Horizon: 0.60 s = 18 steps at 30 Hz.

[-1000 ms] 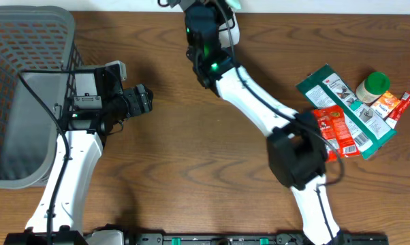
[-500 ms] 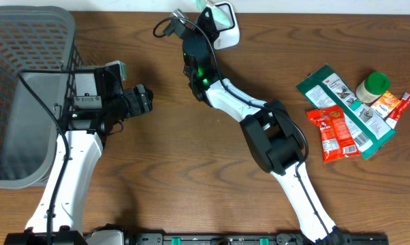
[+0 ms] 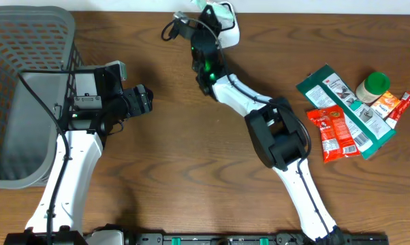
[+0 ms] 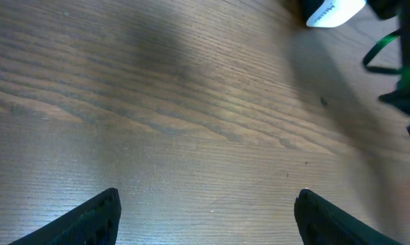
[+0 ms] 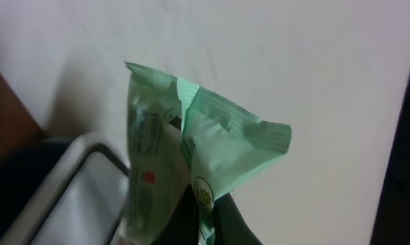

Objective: Scan the item barcode
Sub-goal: 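Carry the tissue pack up to the white scanner with the right gripper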

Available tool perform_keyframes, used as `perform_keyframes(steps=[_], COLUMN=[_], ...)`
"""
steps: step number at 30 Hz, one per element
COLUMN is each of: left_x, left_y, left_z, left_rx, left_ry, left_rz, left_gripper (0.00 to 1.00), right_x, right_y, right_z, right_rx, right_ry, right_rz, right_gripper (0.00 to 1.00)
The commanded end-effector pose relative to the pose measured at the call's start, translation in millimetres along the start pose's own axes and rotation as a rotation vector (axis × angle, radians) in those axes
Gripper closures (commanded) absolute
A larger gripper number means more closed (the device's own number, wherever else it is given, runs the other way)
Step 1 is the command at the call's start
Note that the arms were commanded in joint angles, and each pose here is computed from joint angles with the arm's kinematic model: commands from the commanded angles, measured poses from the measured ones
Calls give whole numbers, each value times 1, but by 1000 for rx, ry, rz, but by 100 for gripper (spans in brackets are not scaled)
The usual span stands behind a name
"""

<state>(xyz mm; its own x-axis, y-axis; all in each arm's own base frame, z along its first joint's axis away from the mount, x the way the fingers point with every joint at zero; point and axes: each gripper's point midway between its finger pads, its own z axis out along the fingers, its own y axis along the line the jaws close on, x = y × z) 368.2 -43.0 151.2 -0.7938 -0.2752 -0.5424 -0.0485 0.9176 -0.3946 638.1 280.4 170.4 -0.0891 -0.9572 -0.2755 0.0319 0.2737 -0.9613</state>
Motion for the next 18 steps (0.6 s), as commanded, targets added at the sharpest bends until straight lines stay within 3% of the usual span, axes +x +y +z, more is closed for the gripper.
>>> perform_keyframes(steps=[1,9,18], left_x=[-5,-5,-5], left_y=[-2,-2,-2], left_z=[-4,-4,-4], left_rx=[3,3,3], left_ry=[-16,-16,-16], left_rz=[12,12,12], left_gripper=[18,18,18], right_x=[1,-1,13], right_y=[-28,-53,-8], right_z=[15,21,26], right_rx=[8,42,24], right_ry=[9,14,54], right_rz=[29,140,160], right_gripper=[99,99,99])
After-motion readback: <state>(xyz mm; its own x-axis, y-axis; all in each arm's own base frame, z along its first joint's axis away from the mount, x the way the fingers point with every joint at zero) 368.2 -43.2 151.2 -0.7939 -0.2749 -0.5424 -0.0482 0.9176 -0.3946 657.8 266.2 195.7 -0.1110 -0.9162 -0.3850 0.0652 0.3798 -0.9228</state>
